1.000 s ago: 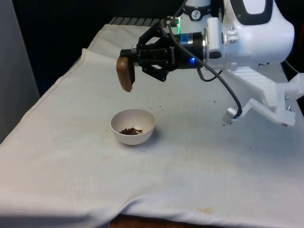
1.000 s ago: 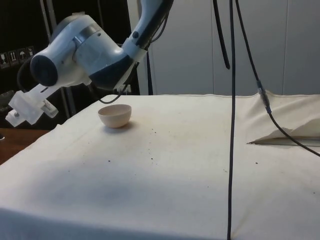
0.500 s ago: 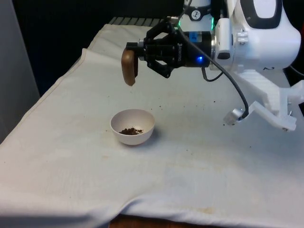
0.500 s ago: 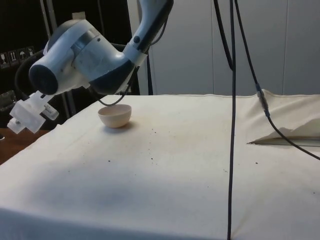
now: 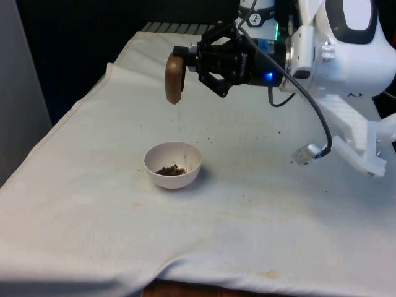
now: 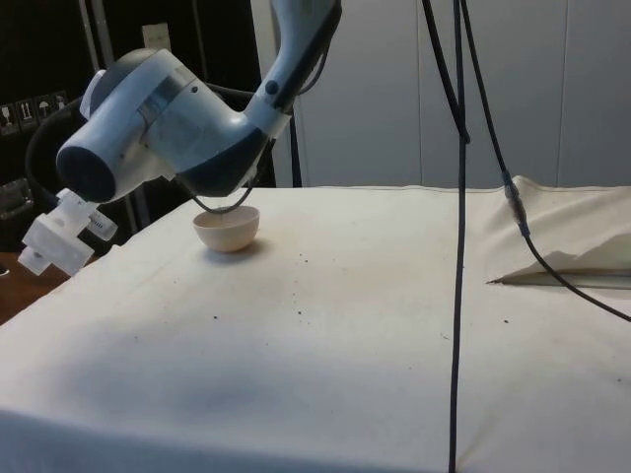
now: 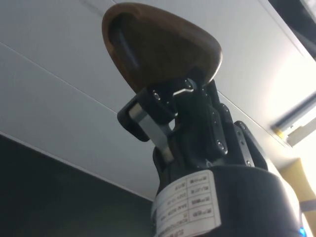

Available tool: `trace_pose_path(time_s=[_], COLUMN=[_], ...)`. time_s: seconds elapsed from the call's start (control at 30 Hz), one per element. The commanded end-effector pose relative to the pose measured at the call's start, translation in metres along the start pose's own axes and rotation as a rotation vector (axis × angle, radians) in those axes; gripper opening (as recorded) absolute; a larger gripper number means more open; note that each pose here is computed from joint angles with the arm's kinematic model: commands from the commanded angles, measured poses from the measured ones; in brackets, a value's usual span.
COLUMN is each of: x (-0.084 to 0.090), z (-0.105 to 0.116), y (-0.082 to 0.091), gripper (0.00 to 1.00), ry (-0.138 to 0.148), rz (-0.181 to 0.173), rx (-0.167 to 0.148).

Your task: Pour the coffee beans from the cup into the bowl.

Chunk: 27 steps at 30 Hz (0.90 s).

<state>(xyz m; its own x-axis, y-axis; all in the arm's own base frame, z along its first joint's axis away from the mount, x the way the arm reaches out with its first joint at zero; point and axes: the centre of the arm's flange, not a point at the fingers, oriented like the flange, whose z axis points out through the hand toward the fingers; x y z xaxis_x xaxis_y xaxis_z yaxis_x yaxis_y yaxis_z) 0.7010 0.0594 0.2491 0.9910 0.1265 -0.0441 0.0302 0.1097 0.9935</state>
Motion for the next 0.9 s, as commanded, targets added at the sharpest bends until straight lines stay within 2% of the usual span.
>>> trace_pose_path(time_s=[0.0, 0.03, 0.13, 0.23, 0.27, 0.33, 0.87], x=[0.0006, 0.0, 0.0003, 0.0001, -0.0004, 0.0, -0.0008], z=[-0.0015, -0.0015, -0.0032, -0.004, -0.0032, -0.004, -0.0027], y=[-0.0001, -0.0005, -0.0007, -0.0015, -0.0009, -0.0017, -0.0025], gripper=[0.0, 0.0, 0.0, 0.0, 0.0, 0.0, 0.0], ry=[-0.002, 0.002, -0.001, 0.001, 0.003, 0.002, 0.002], rz=[-0.008, -0.002, -0.009, -0.011, -0.003, -0.01, -0.001], rx=[-0.013, -0.005, -0.032, -0.044, -0.037, -0.05, -0.05])
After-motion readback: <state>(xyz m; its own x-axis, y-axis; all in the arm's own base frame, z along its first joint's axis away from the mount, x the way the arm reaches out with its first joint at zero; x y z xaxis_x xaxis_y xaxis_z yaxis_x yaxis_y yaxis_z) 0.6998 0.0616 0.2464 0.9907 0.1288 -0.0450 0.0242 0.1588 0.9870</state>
